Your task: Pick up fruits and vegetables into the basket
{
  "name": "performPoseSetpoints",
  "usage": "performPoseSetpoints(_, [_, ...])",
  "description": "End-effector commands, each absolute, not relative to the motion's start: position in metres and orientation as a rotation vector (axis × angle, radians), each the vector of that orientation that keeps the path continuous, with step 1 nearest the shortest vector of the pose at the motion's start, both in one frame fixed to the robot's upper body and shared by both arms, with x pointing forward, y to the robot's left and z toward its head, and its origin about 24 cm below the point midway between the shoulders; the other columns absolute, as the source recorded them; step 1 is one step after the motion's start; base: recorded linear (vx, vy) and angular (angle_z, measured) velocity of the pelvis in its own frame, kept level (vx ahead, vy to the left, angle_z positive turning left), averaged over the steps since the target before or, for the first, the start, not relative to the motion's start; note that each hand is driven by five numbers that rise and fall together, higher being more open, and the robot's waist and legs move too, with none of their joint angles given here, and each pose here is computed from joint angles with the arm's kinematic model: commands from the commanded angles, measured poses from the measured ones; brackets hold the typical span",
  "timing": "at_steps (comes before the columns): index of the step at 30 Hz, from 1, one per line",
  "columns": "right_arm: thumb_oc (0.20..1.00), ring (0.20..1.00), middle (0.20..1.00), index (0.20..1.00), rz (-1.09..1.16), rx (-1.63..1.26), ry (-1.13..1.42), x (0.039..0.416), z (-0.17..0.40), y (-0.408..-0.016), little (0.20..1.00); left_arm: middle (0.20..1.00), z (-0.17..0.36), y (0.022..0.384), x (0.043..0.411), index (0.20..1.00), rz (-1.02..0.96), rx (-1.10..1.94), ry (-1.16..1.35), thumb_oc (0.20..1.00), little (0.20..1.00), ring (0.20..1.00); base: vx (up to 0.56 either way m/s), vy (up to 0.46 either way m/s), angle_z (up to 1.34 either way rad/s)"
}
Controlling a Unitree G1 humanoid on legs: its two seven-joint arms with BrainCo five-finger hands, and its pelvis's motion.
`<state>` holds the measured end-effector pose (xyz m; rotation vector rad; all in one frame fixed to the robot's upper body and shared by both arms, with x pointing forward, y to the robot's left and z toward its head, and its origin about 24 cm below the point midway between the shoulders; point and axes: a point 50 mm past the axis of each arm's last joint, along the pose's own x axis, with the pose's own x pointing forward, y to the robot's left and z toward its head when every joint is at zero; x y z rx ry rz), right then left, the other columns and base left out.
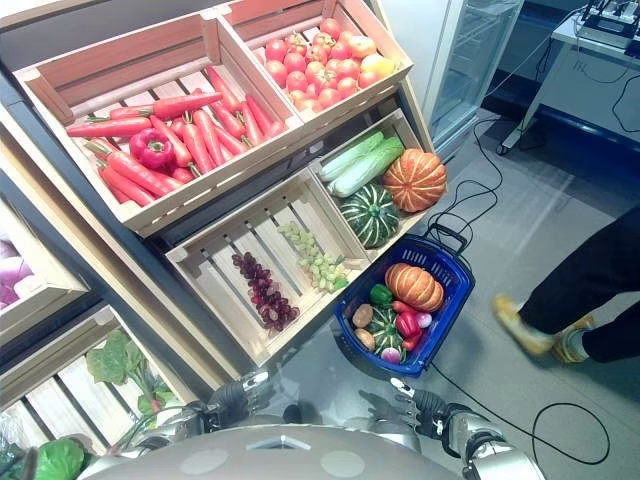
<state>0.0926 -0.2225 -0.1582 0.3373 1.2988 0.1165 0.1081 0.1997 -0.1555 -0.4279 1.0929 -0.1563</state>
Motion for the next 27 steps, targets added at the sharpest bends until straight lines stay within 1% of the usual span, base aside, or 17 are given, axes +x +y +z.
performPoseSetpoints(1, [1.0,1.0,1.0,1.0,0.159,0.399,1.354,0.091,-0.162,-0.204,1.0,1.0,-0.156,0.183,0.121,1.0,-0.195,-0.434,1.085,1.0,1.0,1.0,0.0,0.0,0.0])
performPoseSetpoints(6, [1.0,1.0,1.0,1.0,0.164,0.394,1.351,0.092,-0.161,-0.205,1.0,1.0,-0.155,0.183,0.123,1.0,-0.187,-0.46,1.055,1.0,1.0,1.0,0.0,0.0,0.0])
performPoseSetpoints(13, [1.0,1.0,1.0,1.0,0.17,0.38,1.351,0.092,-0.162,-0.205,1.0,1.0,-0.151,0.183,0.132,1.0,-0.258,-0.317,1.004,1.0,1.0,1.0,0.0,0.0,0.0])
performPoseSetpoints(19, [1.0,1.0,1.0,1.0,0.201,0.334,1.324,0.098,-0.16,-0.207,1.0,1.0,-0.143,0.185,0.146,1.0,-0.282,-0.249,0.894,1.0,1.0,1.0,0.0,0.0,0.0])
performPoseSetpoints(21, [1.0,1.0,1.0,1.0,0.202,0.324,1.31,0.1,-0.159,-0.207,1.0,1.0,-0.141,0.186,0.151,1.0,-0.256,-0.228,0.856,1.0,1.0,1.0,0.0,0.0,0.0])
performPoseSetpoints(25, [1.0,1.0,1.0,1.0,0.196,0.258,1.256,0.108,-0.158,-0.212,1.0,1.0,-0.13,0.198,0.17,1.0,-0.086,-0.14,0.717,1.0,1.0,1.0,0.0,0.0,0.0])
performPoseSetpoints(27, [1.0,1.0,1.0,1.0,0.181,0.243,1.224,0.112,-0.156,-0.214,1.0,1.0,-0.126,0.202,0.175,1.0,-0.042,-0.128,0.683,1.0,1.0,1.0,0.0,0.0,0.0])
